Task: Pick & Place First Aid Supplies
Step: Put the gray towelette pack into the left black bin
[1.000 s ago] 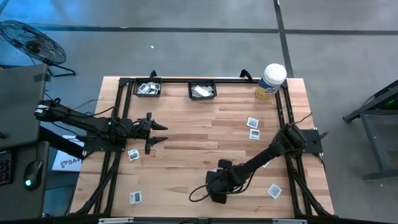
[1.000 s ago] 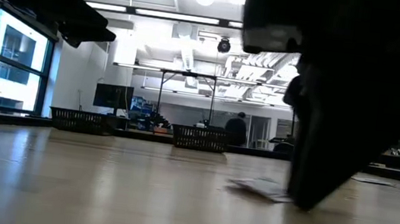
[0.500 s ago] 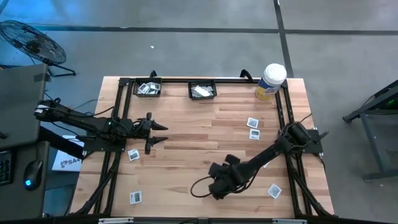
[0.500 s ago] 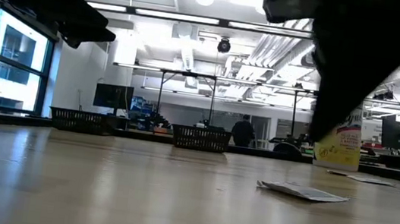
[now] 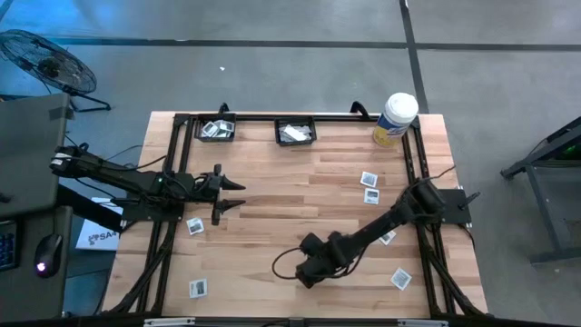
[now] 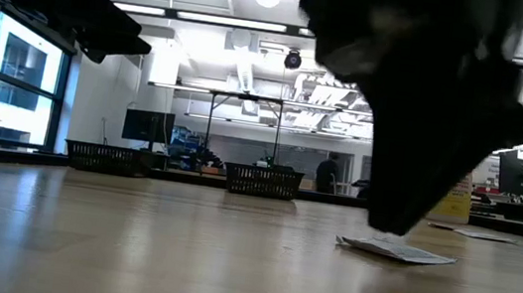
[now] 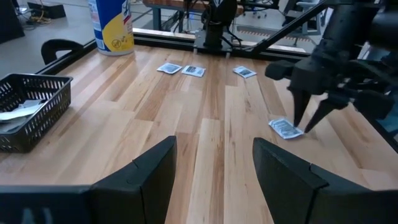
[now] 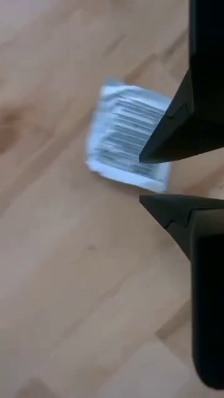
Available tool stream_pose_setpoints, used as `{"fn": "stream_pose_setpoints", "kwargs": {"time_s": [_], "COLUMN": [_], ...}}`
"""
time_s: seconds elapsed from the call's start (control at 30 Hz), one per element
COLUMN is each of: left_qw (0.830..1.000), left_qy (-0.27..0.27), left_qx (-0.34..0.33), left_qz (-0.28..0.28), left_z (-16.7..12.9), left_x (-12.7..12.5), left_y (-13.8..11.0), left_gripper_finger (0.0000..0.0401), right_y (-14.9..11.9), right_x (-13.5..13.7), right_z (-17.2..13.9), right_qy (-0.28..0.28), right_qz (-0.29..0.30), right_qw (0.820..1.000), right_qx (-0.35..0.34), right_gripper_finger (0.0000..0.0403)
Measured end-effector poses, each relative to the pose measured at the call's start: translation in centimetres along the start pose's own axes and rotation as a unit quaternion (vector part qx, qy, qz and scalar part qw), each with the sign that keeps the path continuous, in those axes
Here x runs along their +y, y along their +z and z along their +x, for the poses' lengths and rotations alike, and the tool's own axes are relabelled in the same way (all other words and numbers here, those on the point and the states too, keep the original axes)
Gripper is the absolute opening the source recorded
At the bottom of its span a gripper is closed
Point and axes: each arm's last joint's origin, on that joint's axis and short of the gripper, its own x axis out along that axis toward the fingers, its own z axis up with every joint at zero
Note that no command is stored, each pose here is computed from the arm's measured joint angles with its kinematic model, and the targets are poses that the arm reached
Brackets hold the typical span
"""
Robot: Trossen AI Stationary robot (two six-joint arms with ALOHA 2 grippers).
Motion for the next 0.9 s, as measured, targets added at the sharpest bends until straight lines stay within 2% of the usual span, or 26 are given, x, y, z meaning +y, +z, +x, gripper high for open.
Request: {"fn": "stream_pose_setpoints", "kwargs": {"time_s": [0.3, 0.43, 0.67, 0.9], "left_qw": [1.000, 1.000, 1.000, 1.000], "left_qy": [0.000, 0.000, -0.011, -0.020], "left_qx": [0.003, 0.004, 0.014, 0.015], "left_qz": [0.001, 0.001, 0.003, 0.003], "left_z": [0.0, 0.0, 0.0, 0.0], "left_x": [0.0, 0.0, 0.0, -0.1], "left_y": [-0.1, -0.1, -0.2, -0.2], "left_gripper_finger": [0.0207, 0.0207, 0.0207, 0.0207], "right_y": [0.9, 1.0, 0.6, 0.5], "right_x": [-0.2, 0.2, 0.1, -0.4], "right_z": [0.2, 0.2, 2.0, 2.2], "right_qy": [0.002, 0.026, 0.001, -0.030], "right_qz": [-0.010, -0.003, -0.008, -0.004], "right_qw": [1.000, 1.000, 1.000, 1.000], "right_qx": [0.006, -0.002, 0.019, 0.005], "right_gripper_finger": [0.0084, 0.0083, 0.0083, 0.0082]}}
